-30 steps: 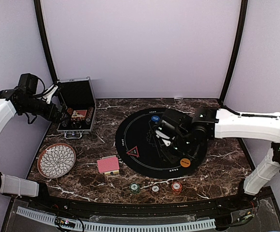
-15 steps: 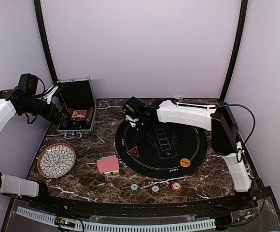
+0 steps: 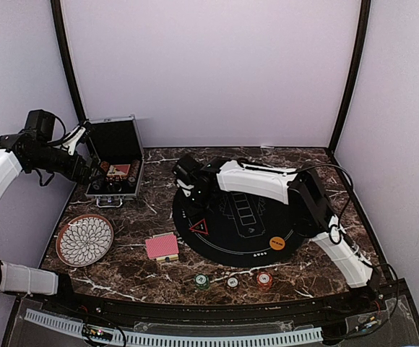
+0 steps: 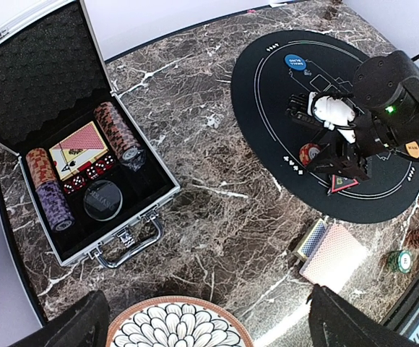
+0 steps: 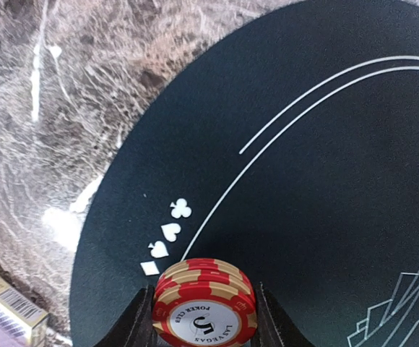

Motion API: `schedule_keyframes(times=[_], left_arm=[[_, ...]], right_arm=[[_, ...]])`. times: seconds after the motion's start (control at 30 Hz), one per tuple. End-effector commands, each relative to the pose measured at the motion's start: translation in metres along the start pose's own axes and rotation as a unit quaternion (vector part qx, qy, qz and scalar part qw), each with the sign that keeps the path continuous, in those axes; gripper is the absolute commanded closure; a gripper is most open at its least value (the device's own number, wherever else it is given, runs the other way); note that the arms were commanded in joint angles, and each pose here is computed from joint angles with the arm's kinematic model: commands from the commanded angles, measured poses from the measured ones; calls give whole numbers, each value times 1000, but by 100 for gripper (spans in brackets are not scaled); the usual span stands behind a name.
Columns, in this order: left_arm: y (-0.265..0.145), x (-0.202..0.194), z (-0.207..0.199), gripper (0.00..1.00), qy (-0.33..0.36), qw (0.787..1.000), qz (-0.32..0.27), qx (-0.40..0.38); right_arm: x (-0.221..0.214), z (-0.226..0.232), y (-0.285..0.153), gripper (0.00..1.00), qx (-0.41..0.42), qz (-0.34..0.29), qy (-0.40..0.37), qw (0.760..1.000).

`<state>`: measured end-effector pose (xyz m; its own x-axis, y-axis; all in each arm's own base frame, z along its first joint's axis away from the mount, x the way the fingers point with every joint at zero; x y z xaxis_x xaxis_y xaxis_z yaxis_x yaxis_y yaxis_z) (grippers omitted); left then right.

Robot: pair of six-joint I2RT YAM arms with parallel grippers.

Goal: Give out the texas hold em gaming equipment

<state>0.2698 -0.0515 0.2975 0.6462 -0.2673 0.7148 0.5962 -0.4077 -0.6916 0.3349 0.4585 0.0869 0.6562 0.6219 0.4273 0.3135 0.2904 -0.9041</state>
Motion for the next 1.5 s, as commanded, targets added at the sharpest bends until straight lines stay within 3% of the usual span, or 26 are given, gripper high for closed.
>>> schedule_keyframes(times=[0.0, 0.07, 0.13, 0.3, 0.57, 0.8, 0.93, 1.07, 1.27, 1.47], left_arm=[[-6, -2, -5, 1, 5, 1000, -7, -11], [-6, -2, -6, 1, 5, 1000, -7, -13], [-6, -3, -7, 1, 5, 1000, -6, -16], [-7, -2, -7, 1, 5, 1000, -9, -14], [-7, -3, -7, 1, 3, 1000, -6, -15], [-8, -1, -6, 1, 3, 1000, -6, -13], [-8, -1, -6, 1, 4, 1000, -5, -13], [-9, -4, -10, 1, 11, 1000, 3, -25], [-8, -6, -8, 1, 18, 1000, 8, -17], [-9, -3, -8, 1, 14, 1000, 7, -20]], right_arm=[[7, 1, 3, 89, 2, -12, 3, 1000], [7, 0, 6, 85, 0, -13, 3, 1000], [6, 0, 10, 69, -2, -12, 3, 1000], [10, -3, 7, 51, -12, -18, 0, 1000], [36, -9, -23, 44, -19, -63, -5, 998], [44, -14, -90, 41, -20, -102, -13, 995], [4, -17, -127, 36, -17, -95, -15, 995], [-69, -14, -163, 25, -12, -46, -28, 998], [-171, -8, -185, 16, 2, 39, -12, 999], [-225, -4, -191, 14, 25, 78, 14, 997]])
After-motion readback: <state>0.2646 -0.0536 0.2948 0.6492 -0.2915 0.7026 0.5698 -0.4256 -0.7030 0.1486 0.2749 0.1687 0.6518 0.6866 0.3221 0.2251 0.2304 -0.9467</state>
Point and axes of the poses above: each gripper's point midway between its finger pads, its own y axis out along the fingers, its own z axis along the line the jaws close on, x = y × z, the point moved 5 cm from there along -y, back along the fingers, and after that the axes turned 4 degrees about -y, right-handed, at the moved point
